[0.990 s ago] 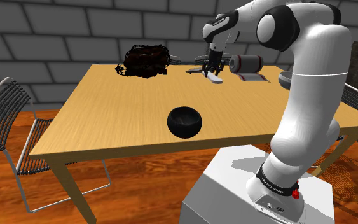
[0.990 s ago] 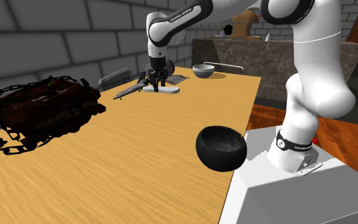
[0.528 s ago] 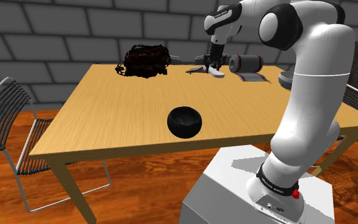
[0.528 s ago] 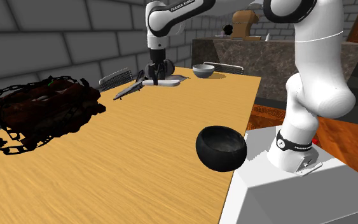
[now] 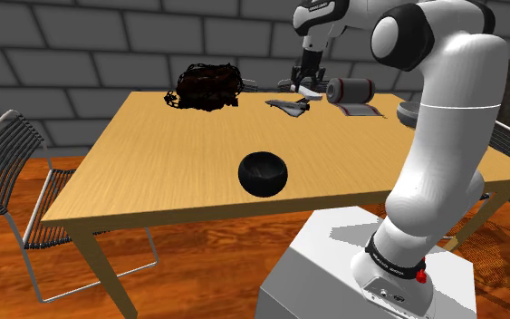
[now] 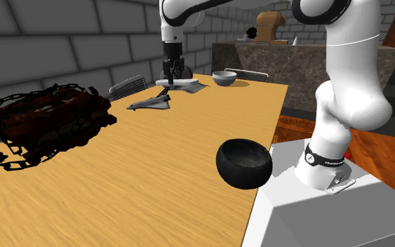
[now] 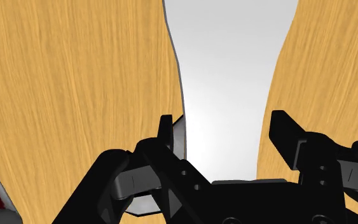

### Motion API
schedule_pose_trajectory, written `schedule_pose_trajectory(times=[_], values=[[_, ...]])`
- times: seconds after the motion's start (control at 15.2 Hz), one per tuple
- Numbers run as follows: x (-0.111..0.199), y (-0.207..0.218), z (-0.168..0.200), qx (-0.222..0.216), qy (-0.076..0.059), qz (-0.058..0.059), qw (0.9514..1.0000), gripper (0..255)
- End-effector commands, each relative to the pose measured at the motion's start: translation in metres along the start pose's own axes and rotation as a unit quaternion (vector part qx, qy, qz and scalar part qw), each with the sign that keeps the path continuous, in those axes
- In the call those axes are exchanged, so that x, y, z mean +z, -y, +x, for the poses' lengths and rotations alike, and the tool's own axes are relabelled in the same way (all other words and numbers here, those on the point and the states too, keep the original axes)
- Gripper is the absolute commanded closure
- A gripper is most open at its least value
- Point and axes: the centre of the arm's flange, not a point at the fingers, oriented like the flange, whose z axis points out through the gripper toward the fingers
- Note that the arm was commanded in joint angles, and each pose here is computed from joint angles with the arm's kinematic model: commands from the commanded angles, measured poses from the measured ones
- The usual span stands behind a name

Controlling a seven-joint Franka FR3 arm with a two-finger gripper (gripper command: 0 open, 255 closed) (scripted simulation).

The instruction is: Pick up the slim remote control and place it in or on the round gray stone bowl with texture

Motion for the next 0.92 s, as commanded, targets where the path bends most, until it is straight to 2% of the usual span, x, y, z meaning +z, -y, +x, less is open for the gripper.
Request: schedule_pose_trajectory(times=[0.0,0.07,0.86], values=[[-0.01,0.0,0.0,0.0,0.0,0.0,1.0,255],[-0.012,0.0,0.0,0.0,0.0,0.0,1.0,255],[-0.012,0.097,-0.126,0.0,0.0,0.0,1.0,255]])
